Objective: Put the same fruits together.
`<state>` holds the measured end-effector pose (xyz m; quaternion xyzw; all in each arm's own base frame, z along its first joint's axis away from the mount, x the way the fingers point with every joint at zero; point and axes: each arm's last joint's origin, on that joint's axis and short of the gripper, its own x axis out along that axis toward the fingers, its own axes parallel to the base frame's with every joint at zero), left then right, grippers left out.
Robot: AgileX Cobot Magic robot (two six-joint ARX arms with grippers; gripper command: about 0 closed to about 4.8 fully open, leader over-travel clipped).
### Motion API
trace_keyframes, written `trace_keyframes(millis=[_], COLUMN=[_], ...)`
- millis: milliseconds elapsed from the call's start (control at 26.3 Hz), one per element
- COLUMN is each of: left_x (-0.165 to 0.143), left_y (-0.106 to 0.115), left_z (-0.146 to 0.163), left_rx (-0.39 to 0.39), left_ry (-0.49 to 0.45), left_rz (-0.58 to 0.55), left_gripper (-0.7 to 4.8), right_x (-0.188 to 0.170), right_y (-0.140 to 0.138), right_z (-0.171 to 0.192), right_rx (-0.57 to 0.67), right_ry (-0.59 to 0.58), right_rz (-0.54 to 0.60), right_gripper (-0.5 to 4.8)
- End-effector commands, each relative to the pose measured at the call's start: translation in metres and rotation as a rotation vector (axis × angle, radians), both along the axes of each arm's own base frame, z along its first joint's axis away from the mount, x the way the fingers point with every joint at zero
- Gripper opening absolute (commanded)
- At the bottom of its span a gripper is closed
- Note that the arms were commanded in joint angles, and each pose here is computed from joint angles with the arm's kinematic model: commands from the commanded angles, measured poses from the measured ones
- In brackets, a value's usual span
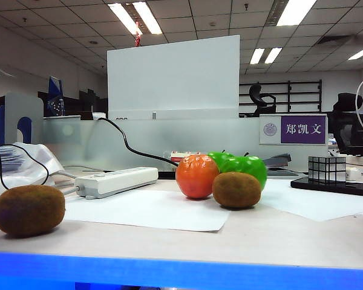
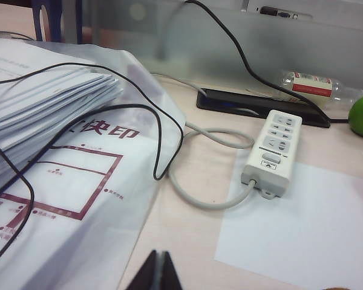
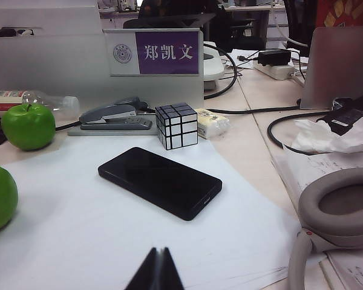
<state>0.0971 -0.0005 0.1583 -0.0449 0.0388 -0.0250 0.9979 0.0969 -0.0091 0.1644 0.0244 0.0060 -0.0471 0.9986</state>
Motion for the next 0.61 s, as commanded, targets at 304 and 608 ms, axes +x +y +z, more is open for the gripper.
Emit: trace_keyframes(millis=[304,608], left_x=[-0.0001,-0.0001], left_y=[-0.0002,-0.0003], left_z=[0.0012,0.0053], left_rx=[0.0,-0.036], left_ry=[-0.01,-0.044], left_rz=[-0.005,-0.004], left_gripper=[-0.05,-0.05], right_x=[0.0004,0.0003], right_y=[0.0,0.0011], right_z=[-0.0008,0.0043], right_rx=[0.002,0.135], right_ry=[-0.011,-0.072], right_rz=[0.0,0.038], right_gripper=[0.01,0.01])
